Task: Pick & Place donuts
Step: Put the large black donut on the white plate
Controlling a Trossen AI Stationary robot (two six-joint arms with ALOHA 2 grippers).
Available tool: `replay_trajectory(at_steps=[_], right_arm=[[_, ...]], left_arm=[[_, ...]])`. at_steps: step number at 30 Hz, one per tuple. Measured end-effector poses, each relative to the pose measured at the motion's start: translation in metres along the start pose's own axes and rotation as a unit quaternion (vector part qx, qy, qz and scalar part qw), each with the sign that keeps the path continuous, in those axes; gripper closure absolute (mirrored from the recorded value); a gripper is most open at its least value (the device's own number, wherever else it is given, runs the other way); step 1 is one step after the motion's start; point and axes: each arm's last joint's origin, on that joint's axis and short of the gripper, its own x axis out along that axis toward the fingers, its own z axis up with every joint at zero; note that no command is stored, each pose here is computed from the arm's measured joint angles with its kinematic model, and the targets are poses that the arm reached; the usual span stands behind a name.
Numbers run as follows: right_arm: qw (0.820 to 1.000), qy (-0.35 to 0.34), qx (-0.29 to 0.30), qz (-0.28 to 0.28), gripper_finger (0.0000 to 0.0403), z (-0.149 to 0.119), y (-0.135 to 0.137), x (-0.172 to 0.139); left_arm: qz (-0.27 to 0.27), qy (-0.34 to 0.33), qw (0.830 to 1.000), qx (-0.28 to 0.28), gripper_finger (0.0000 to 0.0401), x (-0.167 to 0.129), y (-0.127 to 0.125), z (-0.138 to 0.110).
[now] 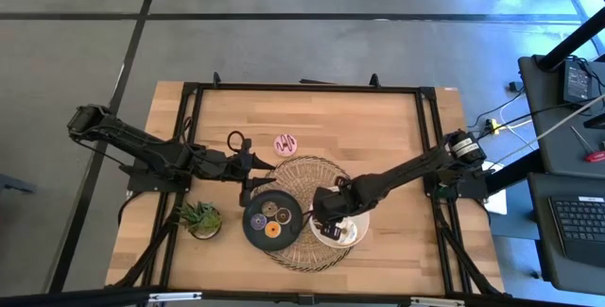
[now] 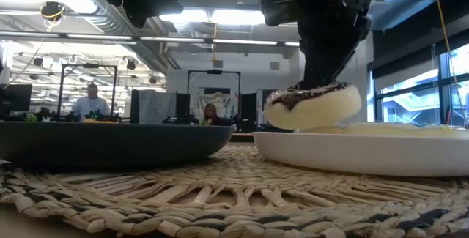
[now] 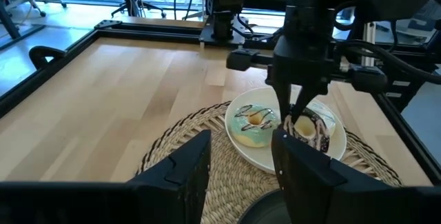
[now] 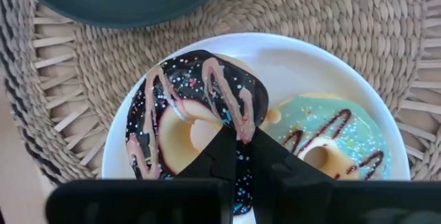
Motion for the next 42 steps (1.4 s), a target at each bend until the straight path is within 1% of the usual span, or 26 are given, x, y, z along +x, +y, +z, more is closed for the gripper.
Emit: replay_trajectory(at_steps=[15,24,33,37,42], right_arm=[[1.0,-0.01,-0.003,0.006,0.0377,0.002,0.001,0.0],[1.0,0.016,-0.005,0.003,0.0377,-0.001,0.003,0.022],[1.0,0.017,-0.019,0.003,0.0375,-0.001,0.003,0.023],[1.0,0.017,-0.012,0.002,0.0357,0.002,-0.001,0.023],[1.0,0.016,-0.006,0.0,0.0318,0.005,-0.005,0.024]], left_arm=[[0.0,0.0,1.0,0.0,0.0253,0.0,0.0,0.0],[0.0,0.0,1.0,0.0,0.0249,0.0,0.0,0.0],[0.0,0.0,1.0,0.001,0.025,0.0,0.0,0.0],[0.0,0.0,1.0,0.001,0.0249,0.0,0.0,0.0],[0.0,0.0,1.0,0.001,0.0253,0.0,0.0,0.0]])
